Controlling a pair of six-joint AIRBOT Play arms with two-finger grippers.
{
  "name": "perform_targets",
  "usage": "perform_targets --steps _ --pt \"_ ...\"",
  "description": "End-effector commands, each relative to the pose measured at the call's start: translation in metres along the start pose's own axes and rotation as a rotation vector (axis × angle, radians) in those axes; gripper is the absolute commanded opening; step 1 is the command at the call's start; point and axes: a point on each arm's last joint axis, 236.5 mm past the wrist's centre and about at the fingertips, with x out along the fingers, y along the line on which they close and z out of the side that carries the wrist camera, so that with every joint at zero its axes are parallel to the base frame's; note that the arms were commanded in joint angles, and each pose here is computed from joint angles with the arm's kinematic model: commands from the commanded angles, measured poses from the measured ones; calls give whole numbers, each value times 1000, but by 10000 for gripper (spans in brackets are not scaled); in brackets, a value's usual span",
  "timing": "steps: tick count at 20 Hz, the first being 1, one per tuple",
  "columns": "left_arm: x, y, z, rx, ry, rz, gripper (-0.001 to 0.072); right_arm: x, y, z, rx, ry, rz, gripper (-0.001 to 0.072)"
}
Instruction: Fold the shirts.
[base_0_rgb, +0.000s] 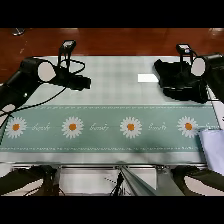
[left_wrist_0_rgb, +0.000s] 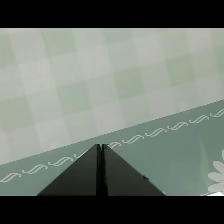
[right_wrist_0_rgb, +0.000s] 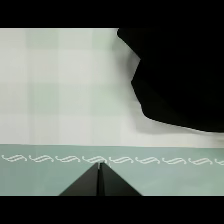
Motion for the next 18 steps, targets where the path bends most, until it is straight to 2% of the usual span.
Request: perform_targets --steps 1,9,10,11,12,13,18 --pt "0 0 0 1 1 0 23 0 0 0 -1 1 0 22" --pt "1 0 0 1 -1 1 33 0 1 8 -4 -32 2 24" --pt "1 1 2 0 -7 2 166 0 -4 12 -14 -52 -17 64" --pt "2 3 2 6 -9 10 476 -1 -9 17 -28 -70 -40 310" --pt "3 6 2 12 -7 21 700 -1 -15 19 -48 -81 -66 641" --pt "3 9 2 21 -7 34 706 -2 -20 21 -66 -85 -90 623" --pt "3 18 5 40 -15 68 705 -5 -43 20 -116 -73 -190 622"
